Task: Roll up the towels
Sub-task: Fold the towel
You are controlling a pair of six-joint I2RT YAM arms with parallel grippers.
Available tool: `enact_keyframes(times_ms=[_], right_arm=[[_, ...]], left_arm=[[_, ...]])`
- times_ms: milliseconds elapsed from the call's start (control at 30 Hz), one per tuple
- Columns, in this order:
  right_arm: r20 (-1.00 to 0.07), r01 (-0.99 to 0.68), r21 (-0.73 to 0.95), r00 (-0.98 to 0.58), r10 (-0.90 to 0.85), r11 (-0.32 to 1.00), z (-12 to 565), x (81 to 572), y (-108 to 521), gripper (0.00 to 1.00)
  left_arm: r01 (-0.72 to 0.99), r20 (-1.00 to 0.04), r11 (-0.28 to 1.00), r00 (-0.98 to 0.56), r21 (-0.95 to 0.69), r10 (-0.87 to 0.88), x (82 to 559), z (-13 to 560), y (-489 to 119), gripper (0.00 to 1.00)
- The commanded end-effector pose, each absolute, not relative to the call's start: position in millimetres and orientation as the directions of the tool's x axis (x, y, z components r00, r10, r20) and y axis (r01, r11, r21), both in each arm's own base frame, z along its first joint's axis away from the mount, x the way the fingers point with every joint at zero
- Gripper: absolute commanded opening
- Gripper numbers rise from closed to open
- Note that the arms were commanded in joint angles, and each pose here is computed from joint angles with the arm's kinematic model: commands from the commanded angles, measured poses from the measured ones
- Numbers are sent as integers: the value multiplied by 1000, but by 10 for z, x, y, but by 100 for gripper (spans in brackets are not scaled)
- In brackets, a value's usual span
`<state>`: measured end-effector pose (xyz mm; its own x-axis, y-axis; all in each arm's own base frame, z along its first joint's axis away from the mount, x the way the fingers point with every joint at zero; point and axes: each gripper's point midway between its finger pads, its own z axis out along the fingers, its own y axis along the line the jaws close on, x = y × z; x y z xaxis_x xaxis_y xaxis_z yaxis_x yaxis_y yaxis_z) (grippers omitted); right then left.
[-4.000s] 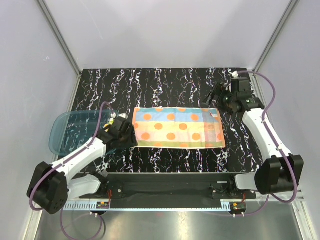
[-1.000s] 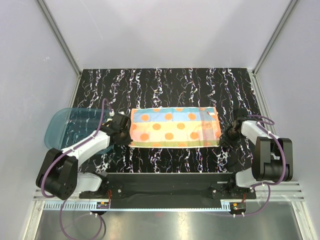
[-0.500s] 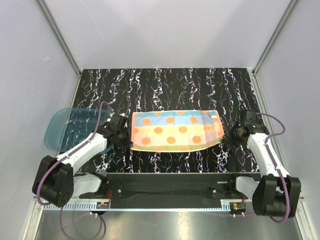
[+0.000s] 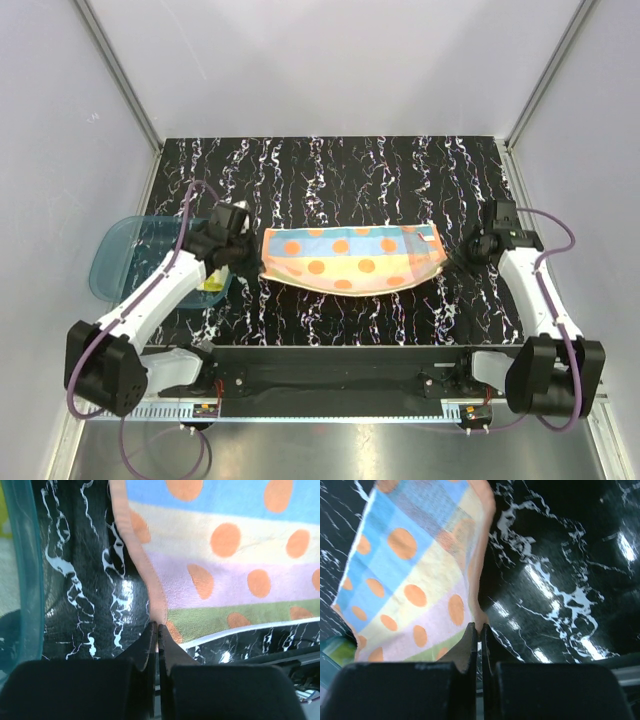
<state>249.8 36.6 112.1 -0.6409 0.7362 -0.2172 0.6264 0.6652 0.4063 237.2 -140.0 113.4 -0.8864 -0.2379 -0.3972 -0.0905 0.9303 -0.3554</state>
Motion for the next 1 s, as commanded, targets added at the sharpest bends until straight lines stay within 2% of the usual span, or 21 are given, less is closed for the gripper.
enact_keyframes(times_ms=[0,300,733,967], right_arm=[[-295,585,441,-622,725,681,1365,2848,295,0],[-294,575,440,-634,715,690,1385,3370,260,0],[-264,567,430,-666,698,703,1295,3907,249,0],[-188,588,419,-689,700,692,1036,4127,294,0]], left_arm=[[-79,-421,935,-877,-345,-230,2606,1274,-1387,0],[-130,-428,949,-869,-286,-248,3088,1308,-1270,0],[-169,-410,955,-875,-242,-259,3502,1181,-1222,0],[-194,-379,950,-883,-246,-278,3676,1008,-1241,0]])
